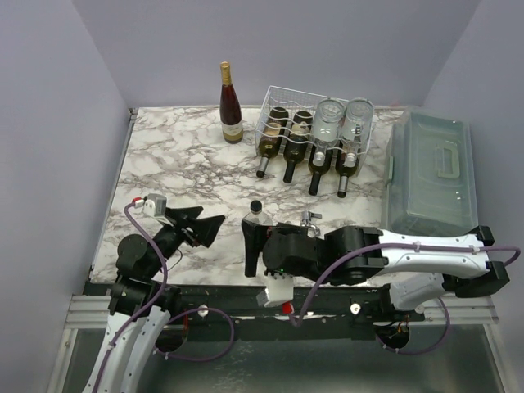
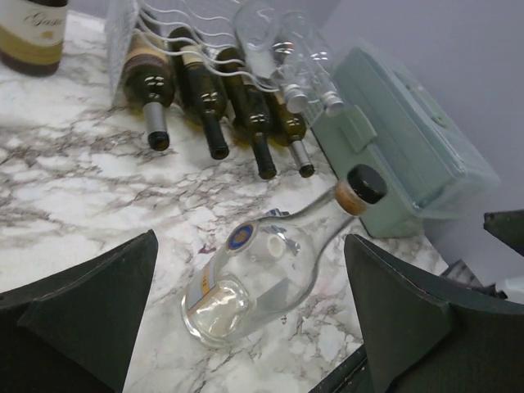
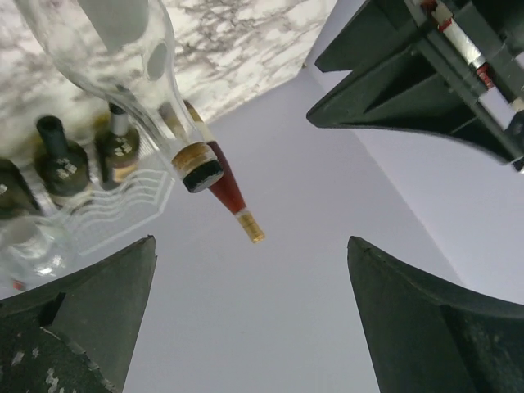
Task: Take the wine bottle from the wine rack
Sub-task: Place the wine bottle at the center of the board.
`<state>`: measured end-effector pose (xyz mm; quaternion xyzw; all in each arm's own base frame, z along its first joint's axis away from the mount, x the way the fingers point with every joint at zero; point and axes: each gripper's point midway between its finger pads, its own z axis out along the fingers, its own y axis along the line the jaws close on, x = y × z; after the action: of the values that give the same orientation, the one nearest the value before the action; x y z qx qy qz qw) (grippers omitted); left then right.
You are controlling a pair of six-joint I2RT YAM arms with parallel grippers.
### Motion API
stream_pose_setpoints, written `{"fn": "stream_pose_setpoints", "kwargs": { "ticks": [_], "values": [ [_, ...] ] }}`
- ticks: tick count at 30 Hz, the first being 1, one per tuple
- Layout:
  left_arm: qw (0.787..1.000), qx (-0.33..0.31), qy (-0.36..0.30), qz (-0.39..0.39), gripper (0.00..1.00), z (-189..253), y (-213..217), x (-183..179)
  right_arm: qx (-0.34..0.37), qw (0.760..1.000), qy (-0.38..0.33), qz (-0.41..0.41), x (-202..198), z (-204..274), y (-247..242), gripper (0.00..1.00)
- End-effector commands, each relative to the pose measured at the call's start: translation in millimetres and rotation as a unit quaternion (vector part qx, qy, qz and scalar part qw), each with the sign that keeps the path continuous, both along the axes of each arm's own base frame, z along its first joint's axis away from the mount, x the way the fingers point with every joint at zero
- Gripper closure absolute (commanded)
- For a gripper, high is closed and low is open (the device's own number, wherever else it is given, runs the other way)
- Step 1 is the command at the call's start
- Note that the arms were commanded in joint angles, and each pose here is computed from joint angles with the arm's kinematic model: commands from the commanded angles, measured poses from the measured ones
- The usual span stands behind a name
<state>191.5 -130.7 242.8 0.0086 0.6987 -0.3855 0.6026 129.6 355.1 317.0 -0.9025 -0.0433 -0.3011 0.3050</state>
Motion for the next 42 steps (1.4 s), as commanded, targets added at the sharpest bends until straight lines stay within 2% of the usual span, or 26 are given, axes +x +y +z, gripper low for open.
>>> {"fn": "stream_pose_setpoints", "kwargs": {
  "ticks": [1,5,7,10,11,15,17,19,20,22,24,25,28,30,32,35,36,39,42],
  "values": [
    [0.987,0.044,-0.117,-0.101,0.05,31,-22,-27,0.029,0.989,0.127,-0.077,-14,-2,-31,0.00],
    [0.962,0.099,-0.189,-0.171,0.06,38,-35,-45,0.094,0.957,0.240,-0.132,-30,10,-29,0.00],
    [0.946,0.129,-0.218,-0.201,0.07,35,-40,-51,0.134,0.932,0.296,-0.161,-33,19,-24,0.00],
    [0.927,0.167,-0.253,-0.219,0.06,30,-43,-51,0.205,0.874,0.385,-0.215,-11,34,-15,0.00],
    [0.922,0.178,-0.264,-0.218,0.06,30,-42,-49,0.242,0.845,0.410,-0.244,9,43,-14,0.00],
    [0.907,0.204,-0.296,-0.221,0.06,31,-45,-46,0.389,0.714,0.455,-0.362,98,64,-17,0.02],
    [0.902,0.203,-0.304,-0.230,0.06,31,-50,-45,0.455,0.626,0.469,-0.426,139,65,-24,0.05],
    [0.901,0.201,-0.308,-0.233,0.06,31,-56,-42,0.495,0.527,0.490,-0.486,175,56,-37,0.07],
    [0.899,0.203,-0.309,-0.234,0.04,30,-60,-41,0.517,0.470,0.499,-0.512,188,50,-43,0.08],
    [0.898,0.205,-0.308,-0.239,0.02,27,-69,-39,0.544,0.377,0.520,-0.540,205,38,-55,0.08],
    [0.896,0.213,-0.307,-0.238,0.01,24,-78,-36,0.566,0.312,0.529,-0.550,211,29,-65,0.07],
    [0.898,0.217,-0.305,-0.232,0.01,22,-81,-33,0.563,0.292,0.543,-0.551,210,23,-69,0.05],
    [0.911,0.213,-0.285,-0.208,0.01,21,-85,-21,0.555,0.247,0.592,-0.529,203,21,-79,0.02],
    [0.922,0.193,-0.273,-0.197,0.01,20,-89,-15,0.551,0.239,0.612,-0.515,199,19,-87,0.01],
    [0.929,0.171,-0.268,-0.190,0.01,19,-95,-11,0.550,0.241,0.619,-0.506,194,16,-96,0.00],
    [0.938,0.163,-0.254,-0.168,0.02,13,-101,-3,0.540,0.291,0.637,-0.466,179,11,-100,0.00],
    [0.942,0.164,-0.249,-0.157,0.02,10,-101,0,0.544,0.296,0.645,-0.448,174,12,-103,0.00],
    [0.950,0.158,-0.233,-0.138,0.04,3,-102,6,0.544,0.303,0.670,-0.404,157,11,-108,0.00],
    [0.954,0.152,-0.227,-0.125,0.10,1,-102,11,0.538,0.289,0.688,-0.393,156,5,-132,0.00]
  ]
}}
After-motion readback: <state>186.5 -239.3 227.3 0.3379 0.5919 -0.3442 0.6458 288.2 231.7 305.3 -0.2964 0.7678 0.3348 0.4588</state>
